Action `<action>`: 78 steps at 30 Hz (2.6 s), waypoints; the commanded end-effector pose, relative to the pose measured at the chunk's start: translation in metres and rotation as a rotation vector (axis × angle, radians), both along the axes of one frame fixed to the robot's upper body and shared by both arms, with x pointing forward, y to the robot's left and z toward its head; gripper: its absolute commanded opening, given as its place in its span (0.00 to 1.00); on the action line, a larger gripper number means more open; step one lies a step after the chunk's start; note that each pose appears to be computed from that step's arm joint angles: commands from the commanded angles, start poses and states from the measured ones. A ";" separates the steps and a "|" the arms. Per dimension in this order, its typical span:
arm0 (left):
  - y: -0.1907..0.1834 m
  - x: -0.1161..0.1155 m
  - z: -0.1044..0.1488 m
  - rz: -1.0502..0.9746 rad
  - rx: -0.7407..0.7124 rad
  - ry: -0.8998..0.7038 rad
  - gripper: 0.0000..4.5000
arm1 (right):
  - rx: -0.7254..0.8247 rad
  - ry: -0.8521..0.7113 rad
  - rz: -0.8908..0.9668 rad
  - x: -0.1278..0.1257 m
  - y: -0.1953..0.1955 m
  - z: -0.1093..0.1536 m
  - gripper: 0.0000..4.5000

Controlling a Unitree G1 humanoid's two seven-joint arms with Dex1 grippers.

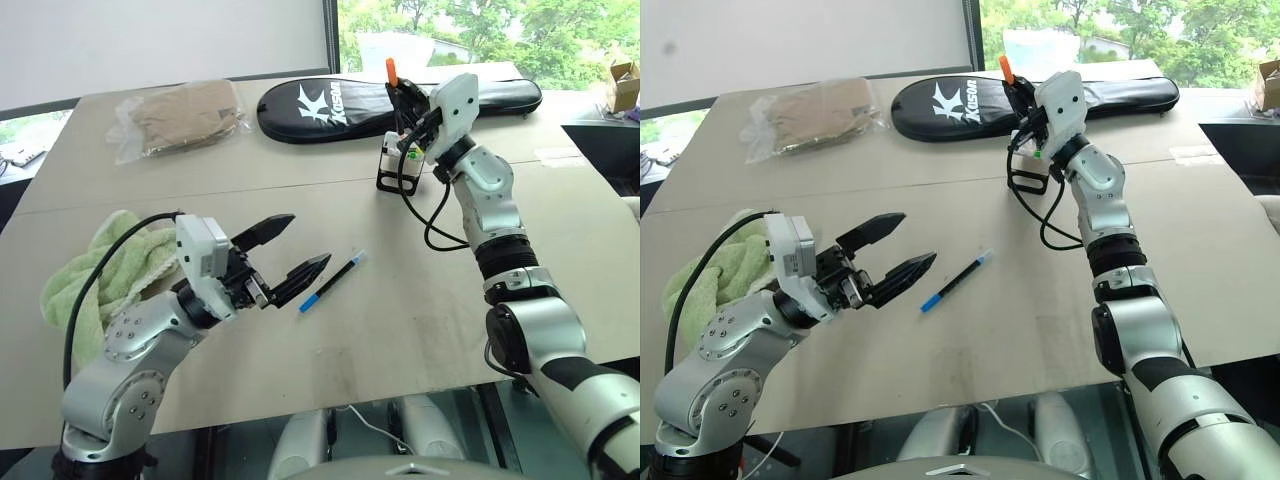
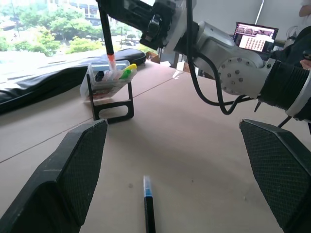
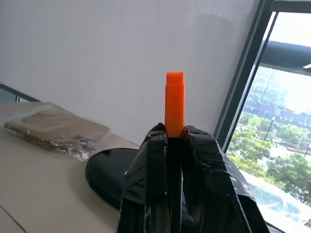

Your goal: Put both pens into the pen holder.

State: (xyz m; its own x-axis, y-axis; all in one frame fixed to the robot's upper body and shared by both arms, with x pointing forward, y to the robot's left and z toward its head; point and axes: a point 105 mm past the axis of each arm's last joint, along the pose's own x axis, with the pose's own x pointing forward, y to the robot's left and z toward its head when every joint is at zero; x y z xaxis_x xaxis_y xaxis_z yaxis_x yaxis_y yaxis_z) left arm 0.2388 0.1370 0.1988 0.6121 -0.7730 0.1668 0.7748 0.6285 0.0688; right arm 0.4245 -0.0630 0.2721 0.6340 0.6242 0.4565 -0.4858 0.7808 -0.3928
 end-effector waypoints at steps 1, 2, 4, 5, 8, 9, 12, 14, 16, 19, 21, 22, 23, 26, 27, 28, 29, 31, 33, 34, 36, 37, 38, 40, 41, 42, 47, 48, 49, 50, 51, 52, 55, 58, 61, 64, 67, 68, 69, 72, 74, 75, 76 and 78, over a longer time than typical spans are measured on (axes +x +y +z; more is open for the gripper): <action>0.005 -0.002 0.013 0.023 -0.012 -0.081 1.00 | -0.026 -0.108 -0.011 -0.005 0.002 0.015 0.02; 0.006 -0.001 0.014 0.033 -0.015 -0.091 1.00 | -0.026 -0.112 -0.017 -0.004 0.002 0.013 0.02; 0.008 -0.001 0.016 0.046 -0.019 -0.106 1.00 | -0.018 -0.132 -0.033 -0.004 0.000 0.013 0.02; 0.009 0.000 0.017 0.053 -0.022 -0.114 1.00 | -0.018 -0.134 -0.034 -0.003 -0.001 0.012 0.02; 0.011 0.001 0.017 0.065 -0.023 -0.124 1.00 | -0.006 -0.131 -0.031 -0.002 -0.002 0.009 0.02; 0.011 0.002 0.016 0.067 -0.021 -0.125 1.00 | 0.003 -0.134 -0.037 -0.002 -0.004 0.009 0.16; 0.011 0.003 0.013 0.071 -0.021 -0.118 1.00 | 0.005 -0.116 -0.028 -0.001 -0.007 0.002 0.35; 0.010 0.004 0.009 0.070 -0.016 -0.096 1.00 | 0.006 -0.112 -0.022 -0.002 -0.009 -0.001 0.53; 0.008 0.006 0.002 0.071 0.000 -0.062 1.00 | 0.012 -0.119 -0.022 -0.003 -0.013 -0.001 0.71; 0.005 0.008 -0.008 0.059 0.035 -0.007 1.00 | 0.012 -0.133 -0.032 -0.007 -0.022 0.001 0.99; 0.000 0.008 -0.019 0.033 0.092 0.049 1.00 | 0.027 -0.115 -0.036 -0.010 -0.028 0.001 0.99; 0.001 0.012 -0.029 0.055 0.149 0.098 1.00 | 0.019 -0.105 -0.033 -0.014 -0.029 0.000 0.99; 0.003 0.018 -0.042 0.092 0.228 0.154 1.00 | 0.003 -0.091 -0.010 -0.022 -0.030 -0.002 0.99; 0.005 0.025 -0.069 0.098 0.369 0.271 1.00 | -0.014 -0.016 0.042 -0.049 -0.032 -0.007 0.99; 0.006 0.028 -0.076 0.096 0.395 0.296 1.00 | -0.028 0.017 0.062 -0.060 -0.033 -0.010 0.99; 0.005 0.031 -0.088 0.086 0.443 0.330 1.00 | -0.053 0.069 0.103 -0.075 -0.034 -0.017 0.99; 0.004 0.034 -0.098 0.079 0.481 0.353 1.00 | -0.077 0.121 0.142 -0.090 -0.034 -0.024 0.99; -0.001 0.035 -0.123 0.047 0.524 0.412 1.00 | -0.138 0.203 0.180 -0.111 -0.032 -0.039 0.99; -0.005 0.034 -0.141 -0.005 0.585 0.425 0.88 | -0.189 0.308 0.149 -0.123 -0.038 -0.058 1.00; -0.007 0.033 -0.146 -0.037 0.616 0.417 0.81 | -0.193 0.355 0.140 -0.127 -0.040 -0.065 1.00; -0.007 0.034 -0.149 -0.063 0.625 0.413 0.60 | -0.188 0.446 0.165 -0.137 -0.042 -0.076 1.00; -0.006 0.035 -0.150 -0.064 0.616 0.416 0.49 | -0.183 0.496 0.195 -0.143 -0.043 -0.082 1.00; -0.006 0.036 -0.150 -0.064 0.609 0.419 0.38 | -0.179 0.531 0.215 -0.148 -0.042 -0.085 1.00; -0.007 0.036 -0.148 -0.090 0.590 0.394 0.18 | -0.106 0.664 0.245 -0.155 -0.045 -0.098 1.00; -0.009 0.038 -0.142 -0.100 0.562 0.364 0.06 | -0.066 0.718 0.254 -0.156 -0.045 -0.104 1.00; -0.012 0.039 -0.133 -0.110 0.530 0.319 0.01 | -0.032 0.761 0.259 -0.157 -0.045 -0.109 1.00; -0.023 0.044 -0.072 -0.126 0.296 0.109 0.01 | 0.109 0.899 0.286 -0.152 -0.039 -0.118 1.00; -0.023 0.041 -0.069 -0.140 0.303 0.084 0.01 | 0.130 0.903 0.290 -0.149 -0.037 -0.117 1.00; -0.022 0.040 -0.067 -0.139 0.304 0.069 0.01 | 0.159 0.907 0.299 -0.146 -0.034 -0.114 1.00; -0.021 0.040 -0.066 -0.136 0.303 0.062 0.01 | 0.178 0.908 0.308 -0.143 -0.031 -0.111 1.00; -0.021 0.039 -0.064 -0.135 0.297 0.054 0.01 | 0.194 0.911 0.324 -0.141 -0.026 -0.107 1.00; -0.023 0.037 -0.061 -0.139 0.290 0.047 0.01 | 0.207 0.913 0.348 -0.140 -0.019 -0.103 1.00; -0.027 0.032 -0.058 -0.155 0.296 0.013 0.01 | 0.303 0.910 0.435 -0.136 -0.001 -0.083 1.00; -0.031 0.029 -0.053 -0.158 0.287 -0.017 0.00 | 0.315 0.928 0.475 -0.135 0.008 -0.075 0.80; -0.033 0.027 -0.049 -0.159 0.273 -0.032 0.00 | 0.323 0.944 0.500 -0.136 0.013 -0.072 0.48; -0.035 0.027 -0.042 -0.145 0.264 -0.053 0.00 | 0.312 0.964 0.526 -0.137 0.015 -0.070 0.20; -0.036 0.026 -0.040 -0.144 0.263 -0.057 0.00 | 0.316 0.971 0.532 -0.137 0.014 -0.069 0.03; -0.036 0.027 -0.038 -0.136 0.259 -0.060 0.00 | 0.314 0.970 0.528 -0.137 0.013 -0.069 0.03; -0.035 0.028 -0.035 -0.133 0.245 -0.056 0.00 | 0.315 0.967 0.523 -0.136 0.012 -0.068 0.03; -0.029 0.033 -0.021 -0.082 0.189 -0.065 0.29 | 0.326 0.949 0.512 -0.133 0.007 -0.064 0.03; -0.017 0.041 -0.005 -0.001 0.104 -0.051 0.46 | 0.297 0.828 0.394 -0.118 -0.008 -0.051 0.02; -0.013 0.043 -0.001 0.025 0.080 -0.039 0.54 | 0.278 0.762 0.346 -0.113 -0.016 -0.041 0.02; -0.010 0.044 0.001 0.040 0.067 -0.029 0.64 | 0.264 0.720 0.319 -0.109 -0.021 -0.035 0.02; -0.006 0.045 0.003 0.065 0.063 -0.019 0.74 | 0.248 0.643 0.277 -0.104 -0.030 -0.020 0.02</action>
State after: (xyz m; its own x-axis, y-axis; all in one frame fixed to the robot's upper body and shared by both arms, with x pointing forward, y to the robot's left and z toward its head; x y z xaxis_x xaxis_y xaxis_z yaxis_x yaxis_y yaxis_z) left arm 0.2854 0.1243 0.1875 0.6307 -0.7700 0.0960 0.7576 0.6378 0.1383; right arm 0.3139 -0.0786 0.2172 0.6323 0.7696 0.0887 -0.7432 0.5702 0.3500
